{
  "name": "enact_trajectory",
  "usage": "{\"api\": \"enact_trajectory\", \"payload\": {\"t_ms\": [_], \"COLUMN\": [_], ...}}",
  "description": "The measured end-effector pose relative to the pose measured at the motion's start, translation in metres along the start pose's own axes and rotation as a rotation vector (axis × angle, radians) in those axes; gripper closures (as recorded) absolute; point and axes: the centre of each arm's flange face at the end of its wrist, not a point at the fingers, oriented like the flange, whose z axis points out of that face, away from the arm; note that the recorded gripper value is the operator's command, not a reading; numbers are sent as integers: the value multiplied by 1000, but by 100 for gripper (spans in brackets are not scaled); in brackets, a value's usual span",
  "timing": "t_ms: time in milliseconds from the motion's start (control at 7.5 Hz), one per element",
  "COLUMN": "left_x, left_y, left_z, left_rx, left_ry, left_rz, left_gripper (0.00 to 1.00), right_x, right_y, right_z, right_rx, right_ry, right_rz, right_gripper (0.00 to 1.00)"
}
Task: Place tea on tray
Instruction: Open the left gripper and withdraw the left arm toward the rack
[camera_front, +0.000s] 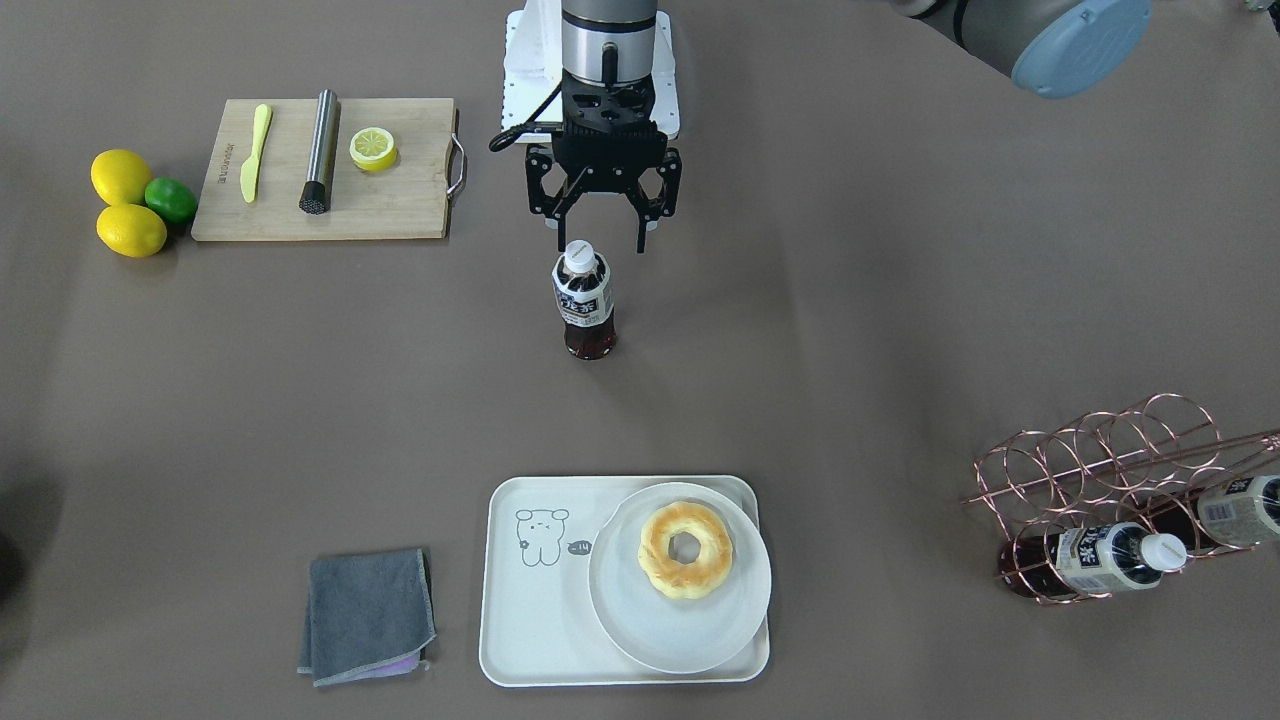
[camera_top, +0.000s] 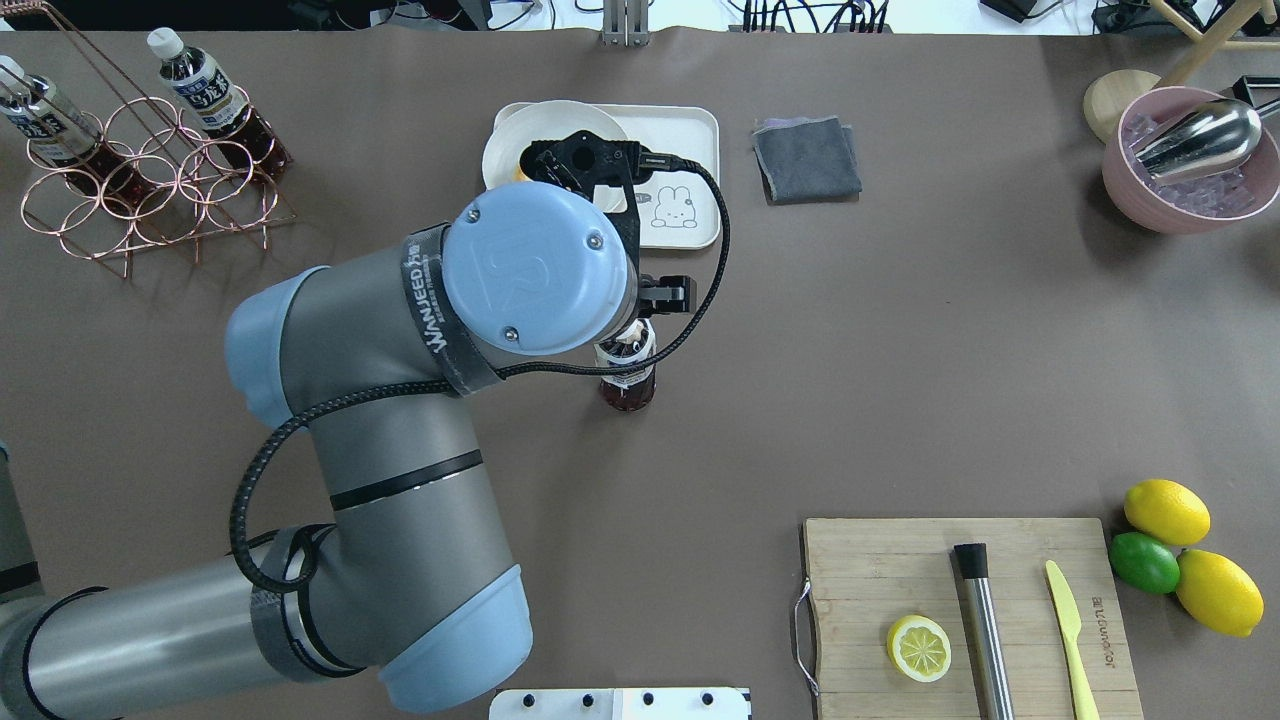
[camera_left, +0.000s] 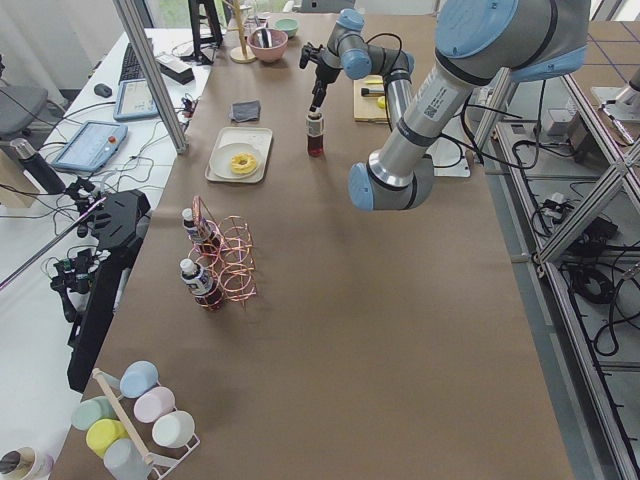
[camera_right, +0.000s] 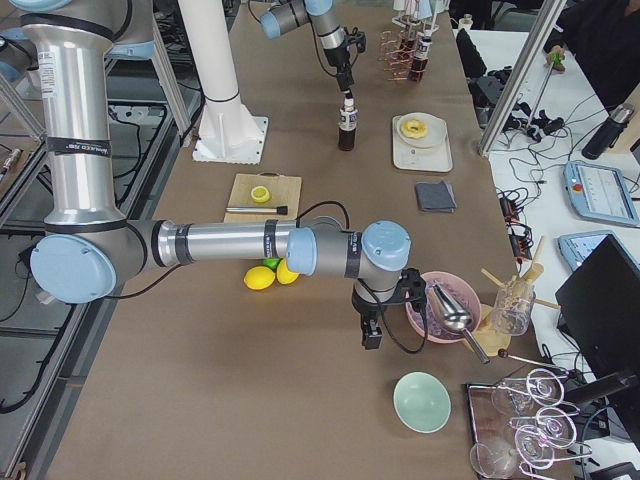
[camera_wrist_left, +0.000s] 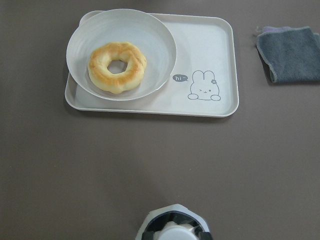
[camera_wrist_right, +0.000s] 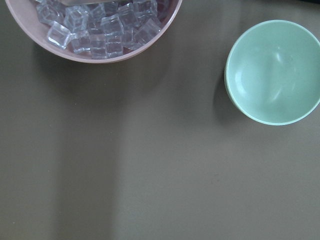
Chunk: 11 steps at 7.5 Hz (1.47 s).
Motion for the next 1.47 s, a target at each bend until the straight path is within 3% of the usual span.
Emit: {"api": "enact_trajectory", "payload": {"t_ms": [267,533,667,933,1333,1467], "left_x": [-21,-75,-118,-214,-321,-359], "left_y": [-28,-81,-93,-107,-114,-110], "left_z": [-16,-28,-28,-14,16,21], "left_rx": [-3,-44,-50,8,49,-7], "left_ry": [21,27,27,22,-20,-25], "left_rz": [36,62,140,247,223,188], "left_gripper": [2,2,2,2,2,2], "right_x": [-2,-6,-8,-13,-30,-39], "right_y": [-2,-7,-9,-17,-32,-41], "right_z": [-2,-8,-11,-18,-33,-36], "right_rx": [4,13,18,31,60,65], "right_ry": [0,1,1,2,-10,-12], "right_rz": [-2,-10,-14,-10,12,-1], "right_gripper": [0,0,0,0,0,0]}}
